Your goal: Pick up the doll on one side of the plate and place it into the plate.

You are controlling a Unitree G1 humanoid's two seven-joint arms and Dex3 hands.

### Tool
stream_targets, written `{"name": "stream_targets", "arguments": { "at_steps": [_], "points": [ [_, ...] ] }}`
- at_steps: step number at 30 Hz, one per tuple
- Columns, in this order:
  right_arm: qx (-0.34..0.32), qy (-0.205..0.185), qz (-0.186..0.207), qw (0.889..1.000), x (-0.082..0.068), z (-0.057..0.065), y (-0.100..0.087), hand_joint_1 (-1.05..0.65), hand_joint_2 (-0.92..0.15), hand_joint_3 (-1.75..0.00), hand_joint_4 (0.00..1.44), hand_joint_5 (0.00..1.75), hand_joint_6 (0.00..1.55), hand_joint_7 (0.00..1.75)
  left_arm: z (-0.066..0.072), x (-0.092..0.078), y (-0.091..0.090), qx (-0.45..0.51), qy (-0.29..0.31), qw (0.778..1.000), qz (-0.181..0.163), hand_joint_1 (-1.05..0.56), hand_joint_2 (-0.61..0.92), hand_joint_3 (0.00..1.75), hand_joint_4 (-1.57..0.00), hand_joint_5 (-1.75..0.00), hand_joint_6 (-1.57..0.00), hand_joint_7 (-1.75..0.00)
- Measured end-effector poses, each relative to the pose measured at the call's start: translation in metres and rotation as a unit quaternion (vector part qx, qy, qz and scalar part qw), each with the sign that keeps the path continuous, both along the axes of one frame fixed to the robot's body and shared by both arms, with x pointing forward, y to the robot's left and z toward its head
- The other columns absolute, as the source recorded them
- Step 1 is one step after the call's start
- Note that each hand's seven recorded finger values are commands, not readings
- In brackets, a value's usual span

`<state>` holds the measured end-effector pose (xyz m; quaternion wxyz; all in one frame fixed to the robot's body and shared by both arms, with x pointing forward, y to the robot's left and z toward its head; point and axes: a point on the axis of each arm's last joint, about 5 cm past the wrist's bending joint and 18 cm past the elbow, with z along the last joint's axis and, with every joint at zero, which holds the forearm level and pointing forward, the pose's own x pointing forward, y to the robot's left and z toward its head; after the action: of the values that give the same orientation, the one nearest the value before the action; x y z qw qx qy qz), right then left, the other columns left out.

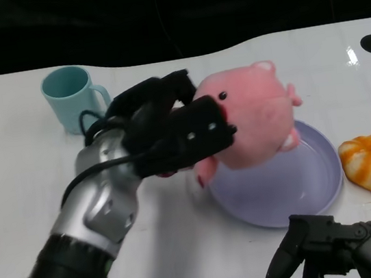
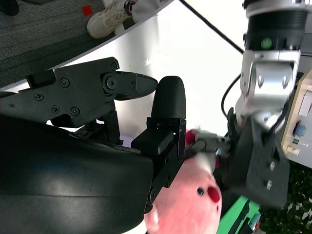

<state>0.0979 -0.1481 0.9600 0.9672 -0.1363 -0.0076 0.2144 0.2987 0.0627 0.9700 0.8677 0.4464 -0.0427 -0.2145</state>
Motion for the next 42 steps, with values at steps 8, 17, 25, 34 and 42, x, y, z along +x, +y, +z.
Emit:
{"name": "stream_targets", "arguments": {
  "at_steps": [8,17,25,34,42],
  "points": [
    [0.0,-0.001,0.0,1.0,0.0,0.0,0.001,-0.26,-0.92,-0.34,0.67,1.57,0.6,1.28,-0.006,0.004,-0.023,0.016,0.031,0.999,-0.015,-0.23,0.6,0.89,-0.92,-1.75,-0.68,-1.75],
    [0.0,-0.002,0.0,1.0,-0.001,0.0,0.001,-0.26,-0.92,-0.34,0.66,1.56,0.59,1.27,-0.015,0.0,-0.051,0.037,0.046,0.998,-0.032,-0.25,0.85,0.38,-0.82,-1.75,-0.64,-1.54],
    [0.001,-0.002,0.0,1.0,-0.001,0.001,0.001,-0.27,-0.92,-0.35,0.67,1.56,0.59,1.26,-0.016,-0.002,-0.06,0.027,0.064,0.997,-0.045,-0.31,0.9,0.06,-0.61,-1.6,-0.59,-0.39],
    [0.002,-0.002,-0.003,1.0,-0.001,0.001,0.0,-0.26,-0.92,-0.34,0.68,1.55,0.6,1.26,-0.003,-0.003,-0.056,0.058,0.054,0.993,-0.085,-0.72,0.92,0.13,-0.02,-0.47,-0.26,-0.03],
    [0.0,-0.001,-0.003,1.0,-0.001,0.001,-0.001,-0.27,-0.92,-0.34,0.68,1.55,0.6,1.26,0.003,-0.006,-0.047,0.099,0.04,0.988,-0.111,-0.86,0.92,0.17,0.0,-0.35,-0.22,0.0]
  ]
}}
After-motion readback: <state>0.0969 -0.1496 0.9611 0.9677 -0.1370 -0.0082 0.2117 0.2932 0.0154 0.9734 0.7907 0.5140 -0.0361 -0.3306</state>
